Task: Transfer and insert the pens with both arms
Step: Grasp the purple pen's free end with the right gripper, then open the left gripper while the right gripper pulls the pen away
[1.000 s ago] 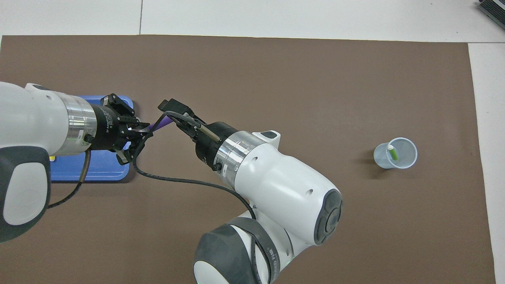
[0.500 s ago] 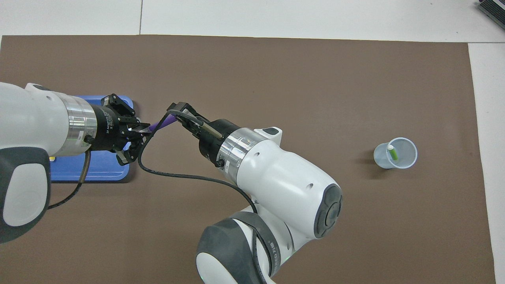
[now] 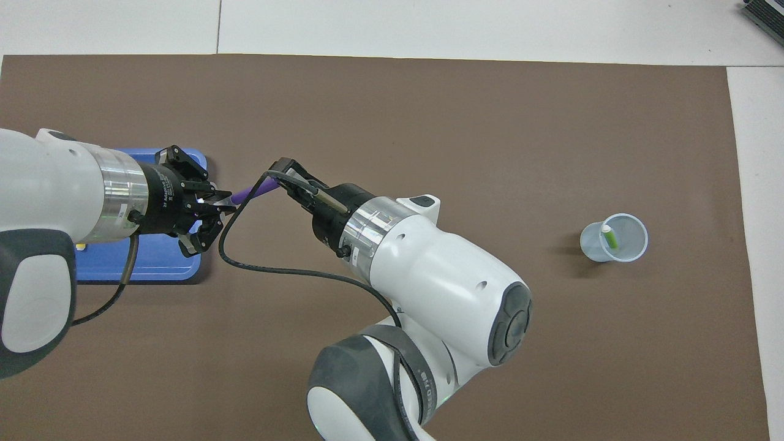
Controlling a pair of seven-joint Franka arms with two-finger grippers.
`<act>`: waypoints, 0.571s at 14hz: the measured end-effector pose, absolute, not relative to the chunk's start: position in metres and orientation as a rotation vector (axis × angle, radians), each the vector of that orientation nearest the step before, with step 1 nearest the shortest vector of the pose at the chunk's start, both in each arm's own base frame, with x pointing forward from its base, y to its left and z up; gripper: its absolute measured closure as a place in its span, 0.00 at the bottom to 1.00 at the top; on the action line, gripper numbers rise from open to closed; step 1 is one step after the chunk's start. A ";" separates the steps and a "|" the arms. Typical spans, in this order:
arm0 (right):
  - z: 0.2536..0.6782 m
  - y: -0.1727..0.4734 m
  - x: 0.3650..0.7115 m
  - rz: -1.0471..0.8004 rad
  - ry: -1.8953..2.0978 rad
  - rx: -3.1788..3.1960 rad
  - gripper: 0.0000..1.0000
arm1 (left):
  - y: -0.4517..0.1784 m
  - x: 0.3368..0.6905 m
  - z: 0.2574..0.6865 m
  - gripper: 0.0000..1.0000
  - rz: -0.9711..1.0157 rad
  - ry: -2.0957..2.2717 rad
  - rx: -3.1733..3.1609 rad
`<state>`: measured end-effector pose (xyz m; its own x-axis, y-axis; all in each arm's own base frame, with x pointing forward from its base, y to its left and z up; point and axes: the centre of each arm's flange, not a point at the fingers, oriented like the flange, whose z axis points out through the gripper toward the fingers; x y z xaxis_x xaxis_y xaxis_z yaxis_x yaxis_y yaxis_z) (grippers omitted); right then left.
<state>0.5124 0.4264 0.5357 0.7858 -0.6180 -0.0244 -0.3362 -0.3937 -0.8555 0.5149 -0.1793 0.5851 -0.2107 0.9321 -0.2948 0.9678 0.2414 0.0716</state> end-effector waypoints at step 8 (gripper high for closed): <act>0.537 0.422 0.516 -0.383 0.711 -2.014 0.81 | -0.180 0.511 0.593 0.19 -0.170 2.199 1.802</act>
<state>0.5160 0.4222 0.5365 0.7837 -0.6210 -0.0145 -0.3299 -0.3962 -0.8569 0.5108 -0.1797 0.5927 -0.1738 0.9387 -0.2976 0.9733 0.2097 0.0930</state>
